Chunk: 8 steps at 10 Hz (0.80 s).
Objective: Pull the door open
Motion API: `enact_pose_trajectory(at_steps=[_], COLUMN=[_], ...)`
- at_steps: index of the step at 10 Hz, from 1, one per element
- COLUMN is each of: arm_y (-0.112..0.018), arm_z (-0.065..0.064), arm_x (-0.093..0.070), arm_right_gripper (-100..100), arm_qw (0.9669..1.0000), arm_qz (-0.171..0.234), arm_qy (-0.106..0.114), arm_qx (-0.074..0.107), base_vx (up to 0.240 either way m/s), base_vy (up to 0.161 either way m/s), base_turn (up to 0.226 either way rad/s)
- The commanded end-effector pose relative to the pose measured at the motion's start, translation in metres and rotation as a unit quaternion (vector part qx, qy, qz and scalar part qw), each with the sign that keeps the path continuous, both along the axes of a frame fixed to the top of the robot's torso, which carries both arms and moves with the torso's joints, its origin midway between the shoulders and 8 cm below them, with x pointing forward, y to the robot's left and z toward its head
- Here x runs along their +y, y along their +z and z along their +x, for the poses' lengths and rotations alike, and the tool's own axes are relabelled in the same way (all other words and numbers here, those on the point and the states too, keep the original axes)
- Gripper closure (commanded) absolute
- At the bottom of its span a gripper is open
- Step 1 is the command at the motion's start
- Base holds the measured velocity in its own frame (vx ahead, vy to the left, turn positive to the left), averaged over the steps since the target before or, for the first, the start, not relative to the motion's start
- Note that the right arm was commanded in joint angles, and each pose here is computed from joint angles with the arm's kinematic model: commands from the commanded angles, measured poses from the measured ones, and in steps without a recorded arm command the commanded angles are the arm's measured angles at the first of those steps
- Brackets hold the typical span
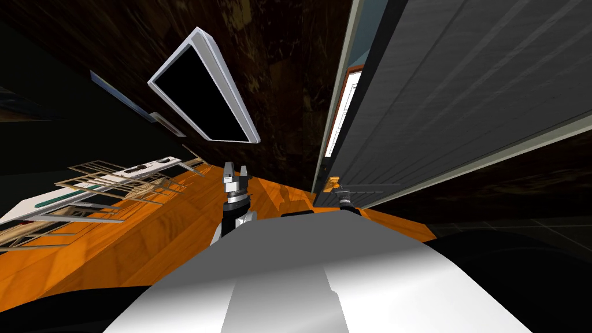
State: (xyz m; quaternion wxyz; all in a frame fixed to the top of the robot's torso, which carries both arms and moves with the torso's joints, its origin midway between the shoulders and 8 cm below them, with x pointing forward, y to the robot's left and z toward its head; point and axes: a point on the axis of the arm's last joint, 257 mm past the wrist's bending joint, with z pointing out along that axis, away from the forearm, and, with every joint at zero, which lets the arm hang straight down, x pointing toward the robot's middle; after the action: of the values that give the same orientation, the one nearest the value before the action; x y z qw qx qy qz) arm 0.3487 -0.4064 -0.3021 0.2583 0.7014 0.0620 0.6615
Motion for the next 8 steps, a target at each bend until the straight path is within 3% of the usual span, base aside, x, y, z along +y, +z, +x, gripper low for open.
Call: enact_pose_trajectory(at_steps=[1,4,5,6,8], arm_y=[0.0106,0.0106,0.0100,0.0100,0.0089], arm_z=[0.0105,0.0105,0.0083,0.0083,0.0040], arm_x=[0.0165,0.0165,0.0180,0.0180,0.0210], arm_right_gripper=[-100,-100,-100,-100,-100], arm_qw=[0.9992,0.9992,0.9979,0.9979,0.9933], arm_qz=[0.032,0.032,0.058,0.058,0.109], arm_qy=[0.010,0.010,0.008,0.008,0.004], arm_qx=[-0.022,-0.022,-0.028,-0.028,-0.038], base_vx=[-0.026,-0.024,-0.040,-0.033,-0.063], base_vy=[-0.003,-0.007,-0.009,-0.017,-0.013], base_turn=[0.057,0.007,0.044,0.032,0.053])
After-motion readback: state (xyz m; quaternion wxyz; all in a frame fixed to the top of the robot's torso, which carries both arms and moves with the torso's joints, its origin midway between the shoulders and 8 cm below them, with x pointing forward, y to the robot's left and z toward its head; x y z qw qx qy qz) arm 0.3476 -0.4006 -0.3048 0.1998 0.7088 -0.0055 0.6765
